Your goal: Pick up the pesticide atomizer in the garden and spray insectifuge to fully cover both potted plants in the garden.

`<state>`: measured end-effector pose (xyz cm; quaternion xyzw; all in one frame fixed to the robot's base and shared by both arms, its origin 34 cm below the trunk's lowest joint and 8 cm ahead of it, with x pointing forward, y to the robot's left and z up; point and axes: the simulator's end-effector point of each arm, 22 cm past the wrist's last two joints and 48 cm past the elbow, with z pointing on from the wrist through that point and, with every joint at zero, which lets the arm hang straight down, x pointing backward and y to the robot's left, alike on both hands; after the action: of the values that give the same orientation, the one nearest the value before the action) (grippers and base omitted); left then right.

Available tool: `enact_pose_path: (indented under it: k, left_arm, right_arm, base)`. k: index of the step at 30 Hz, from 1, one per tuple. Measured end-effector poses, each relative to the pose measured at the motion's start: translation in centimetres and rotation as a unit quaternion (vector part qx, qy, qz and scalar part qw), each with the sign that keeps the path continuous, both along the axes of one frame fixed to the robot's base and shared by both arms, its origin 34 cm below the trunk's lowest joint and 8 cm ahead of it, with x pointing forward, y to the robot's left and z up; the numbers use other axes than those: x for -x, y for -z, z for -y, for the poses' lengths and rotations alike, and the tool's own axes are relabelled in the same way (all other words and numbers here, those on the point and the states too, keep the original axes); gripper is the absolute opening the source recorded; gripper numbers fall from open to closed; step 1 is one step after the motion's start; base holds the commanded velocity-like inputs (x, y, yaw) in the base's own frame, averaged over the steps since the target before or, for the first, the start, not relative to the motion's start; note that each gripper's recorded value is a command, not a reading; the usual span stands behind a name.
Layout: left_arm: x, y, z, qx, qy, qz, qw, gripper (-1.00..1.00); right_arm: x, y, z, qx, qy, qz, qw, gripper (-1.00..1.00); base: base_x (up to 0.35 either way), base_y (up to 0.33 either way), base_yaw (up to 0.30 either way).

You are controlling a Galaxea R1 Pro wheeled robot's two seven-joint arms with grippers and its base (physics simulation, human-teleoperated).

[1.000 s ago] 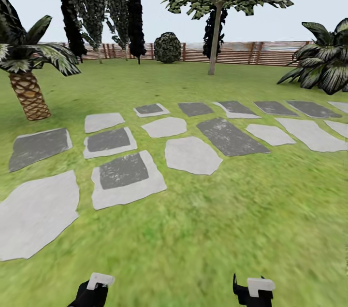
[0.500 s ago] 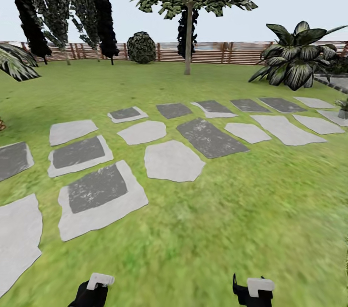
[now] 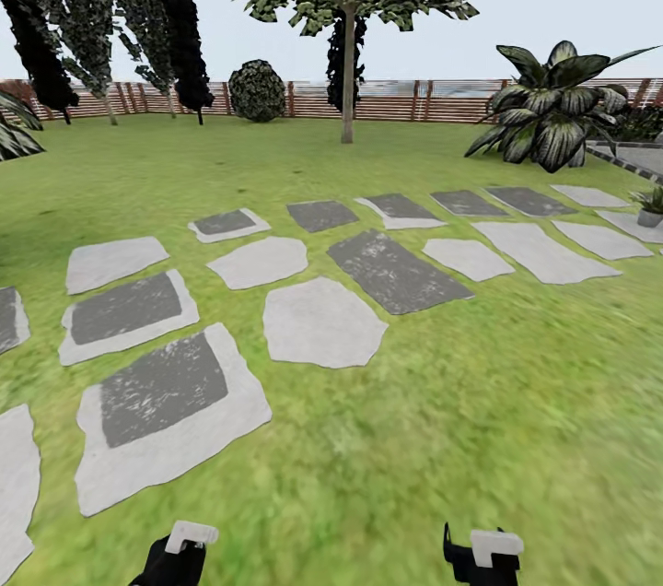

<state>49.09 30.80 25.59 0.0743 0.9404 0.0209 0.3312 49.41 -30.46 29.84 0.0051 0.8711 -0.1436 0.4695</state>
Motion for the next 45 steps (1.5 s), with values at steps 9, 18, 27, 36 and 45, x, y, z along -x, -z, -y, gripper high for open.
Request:
enact_pose_path:
  k: [9,18,27,36,45]
  left_arm:
    - [0.05,0.04,0.12,0.000,0.001,-0.001,1.0000,-1.00]
    - [0.05,0.04,0.12,0.000,0.002,-0.001,1.0000,-1.00]
    - [0.06,0.04,0.13,0.000,0.002,-0.001,1.0000,-1.00]
    - [0.06,0.04,0.13,0.000,0.002,-0.001,1.0000,-1.00]
    - [0.06,0.04,0.13,0.000,0.002,-0.001,1.0000,-1.00]
  right_arm:
    - [-0.01,0.00,-0.10,0.000,-0.001,0.000,1.0000,1.00]
    - [-0.01,0.00,-0.03,0.000,-0.001,0.000,1.0000,1.00]
    - [-0.01,0.00,-0.02,0.000,-0.001,0.000,1.0000,1.00]
    - [-0.01,0.00,-0.02,0.000,-0.001,0.000,1.0000,1.00]
    - [-0.01,0.00,-0.02,0.000,-0.001,0.000,1.0000,1.00]
  base:
    - [0.336,0.125,0.000]
    - [0.336,0.117,0.000]
    - [0.337,0.097,0.000]
    - [0.337,0.091,0.000]
    - [0.336,0.089,0.000]
